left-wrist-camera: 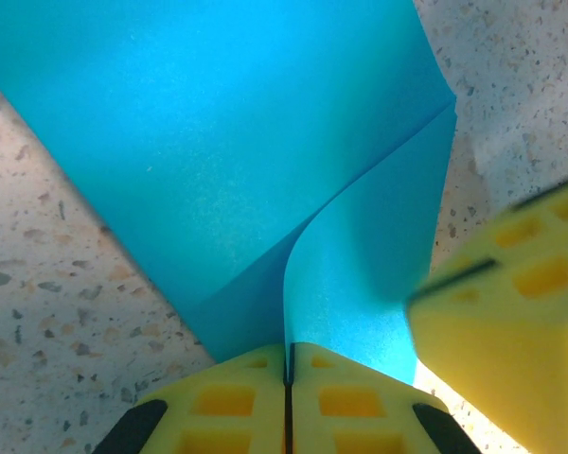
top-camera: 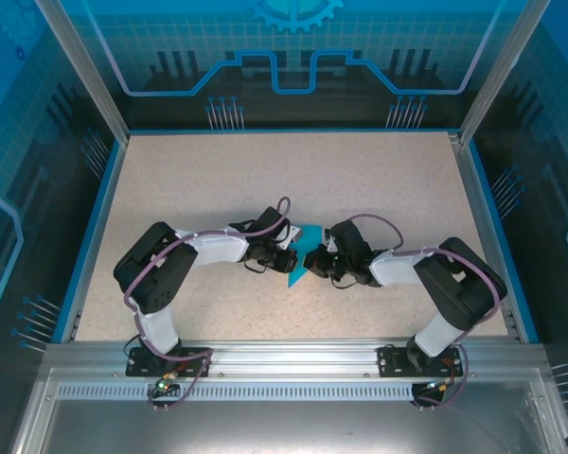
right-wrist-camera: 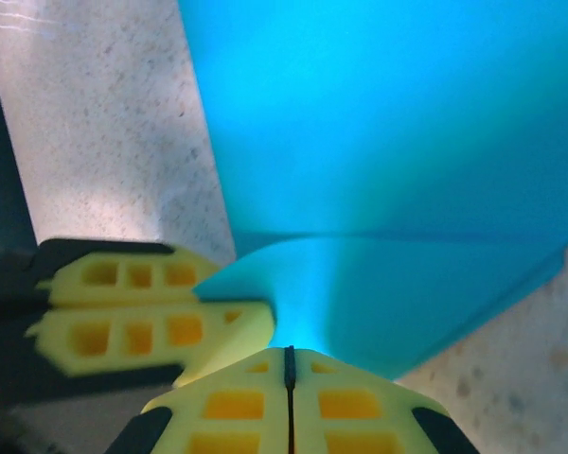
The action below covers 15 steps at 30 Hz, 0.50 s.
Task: Fold a paper plane with a square sheet of paper (pick it up from the middle)
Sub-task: Third fold the triangle at the center of the table.
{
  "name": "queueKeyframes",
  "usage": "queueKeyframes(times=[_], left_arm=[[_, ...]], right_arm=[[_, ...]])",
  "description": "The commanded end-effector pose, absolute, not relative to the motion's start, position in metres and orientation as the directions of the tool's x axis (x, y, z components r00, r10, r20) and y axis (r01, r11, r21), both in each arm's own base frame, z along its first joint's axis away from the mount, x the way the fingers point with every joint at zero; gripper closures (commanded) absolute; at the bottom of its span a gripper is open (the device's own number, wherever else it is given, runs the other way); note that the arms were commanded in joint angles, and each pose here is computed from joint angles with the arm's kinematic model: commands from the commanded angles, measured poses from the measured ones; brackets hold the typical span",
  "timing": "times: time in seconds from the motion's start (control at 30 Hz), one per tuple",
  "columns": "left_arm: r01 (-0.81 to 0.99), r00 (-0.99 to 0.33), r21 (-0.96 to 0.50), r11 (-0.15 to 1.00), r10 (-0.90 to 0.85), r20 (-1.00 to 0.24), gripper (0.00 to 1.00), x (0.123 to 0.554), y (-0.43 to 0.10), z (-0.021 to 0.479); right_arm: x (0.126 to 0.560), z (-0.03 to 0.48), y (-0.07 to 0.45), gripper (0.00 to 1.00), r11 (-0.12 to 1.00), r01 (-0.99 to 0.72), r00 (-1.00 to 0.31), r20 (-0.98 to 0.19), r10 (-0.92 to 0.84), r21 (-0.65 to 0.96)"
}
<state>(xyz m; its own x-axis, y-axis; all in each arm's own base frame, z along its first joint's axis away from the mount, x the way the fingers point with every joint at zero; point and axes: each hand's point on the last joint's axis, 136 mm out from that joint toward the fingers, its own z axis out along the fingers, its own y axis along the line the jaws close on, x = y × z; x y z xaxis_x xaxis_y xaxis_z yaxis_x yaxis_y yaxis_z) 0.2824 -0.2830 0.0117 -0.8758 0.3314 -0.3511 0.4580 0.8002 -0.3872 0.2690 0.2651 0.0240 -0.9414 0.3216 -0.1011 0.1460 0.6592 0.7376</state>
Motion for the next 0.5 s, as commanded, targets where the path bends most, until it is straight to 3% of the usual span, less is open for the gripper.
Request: queueKeyframes(times=[0.0,0.13,0.47], left_arm=[[0.435,-0.899,-0.335,0.836,0.384,-0.210,0.92,0.257,-0.261,-0.030],[0.434,-0.900,-0.335,0.837,0.385,-0.203,0.92,0.256,-0.260,-0.031],[0.435,-0.900,-0.331,0.837,0.390,-0.197,0.92,0.256,-0.259,-0.034]], right_arm=[[0.276,0.019,0.267,0.93,0.662,0.120,-0.951,-0.105,0.290,0.740],[0.274,0.010,0.258,0.93,0.682,0.149,-0.949,-0.090,0.301,0.716],[0.300,0.046,0.242,0.93,0.637,0.104,-0.933,-0.147,0.329,0.764]])
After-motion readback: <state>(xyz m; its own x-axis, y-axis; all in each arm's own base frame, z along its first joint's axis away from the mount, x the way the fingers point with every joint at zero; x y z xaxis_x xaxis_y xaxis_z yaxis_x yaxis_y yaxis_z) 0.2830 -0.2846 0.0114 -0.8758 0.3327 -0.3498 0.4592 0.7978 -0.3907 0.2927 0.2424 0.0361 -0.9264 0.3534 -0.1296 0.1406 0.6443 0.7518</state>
